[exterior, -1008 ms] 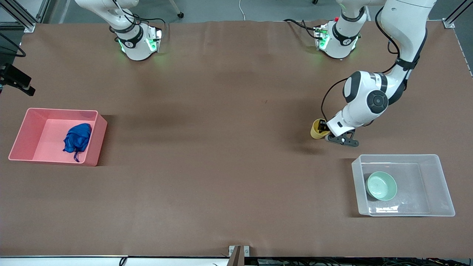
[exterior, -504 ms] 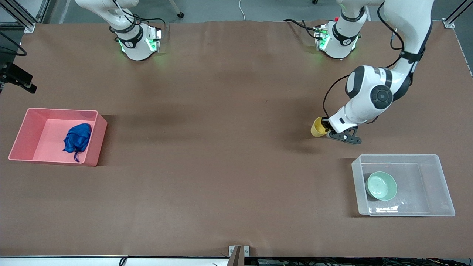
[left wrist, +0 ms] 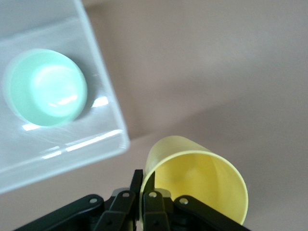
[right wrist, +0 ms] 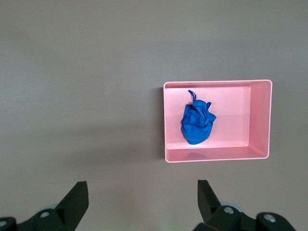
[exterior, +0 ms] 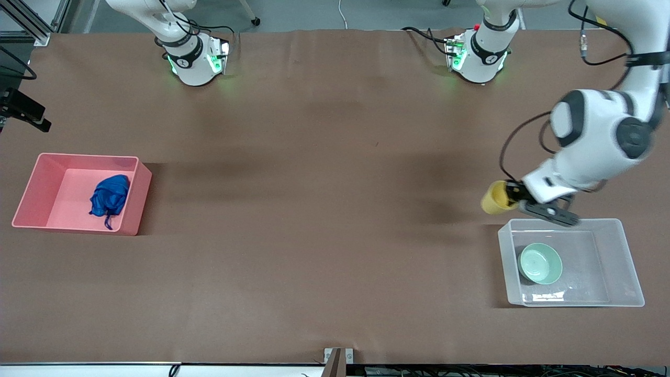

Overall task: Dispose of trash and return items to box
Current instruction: 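Carry the yellow cup with the left gripper into the green bowl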

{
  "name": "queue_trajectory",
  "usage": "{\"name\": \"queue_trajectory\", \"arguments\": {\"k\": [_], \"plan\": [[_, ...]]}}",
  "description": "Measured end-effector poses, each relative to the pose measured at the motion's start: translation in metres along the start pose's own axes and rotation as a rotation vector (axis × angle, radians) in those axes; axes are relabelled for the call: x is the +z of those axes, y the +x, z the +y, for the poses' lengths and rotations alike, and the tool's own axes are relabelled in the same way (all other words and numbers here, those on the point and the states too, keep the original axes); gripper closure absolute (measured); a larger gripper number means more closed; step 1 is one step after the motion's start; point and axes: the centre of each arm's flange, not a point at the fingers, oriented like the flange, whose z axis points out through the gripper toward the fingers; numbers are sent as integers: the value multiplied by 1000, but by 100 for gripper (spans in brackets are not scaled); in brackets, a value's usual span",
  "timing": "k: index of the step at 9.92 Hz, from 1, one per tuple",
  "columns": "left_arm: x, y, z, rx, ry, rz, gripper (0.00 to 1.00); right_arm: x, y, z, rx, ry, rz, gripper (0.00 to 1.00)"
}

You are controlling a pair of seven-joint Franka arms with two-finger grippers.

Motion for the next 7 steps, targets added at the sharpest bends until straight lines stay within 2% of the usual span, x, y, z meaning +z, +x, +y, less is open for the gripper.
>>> {"name": "queue_trajectory", "arguments": {"k": [2, 3, 7], "plan": [[-15, 33, -55, -52, 39, 49, 97, 0, 0, 1, 2, 0, -1, 0], [-3, 44, -77, -71, 52, 47, 97, 1, 0, 2, 4, 0, -1, 0], [90, 62, -128, -115, 77, -17, 97, 1, 0, 6, 11, 0, -6, 0]]}}
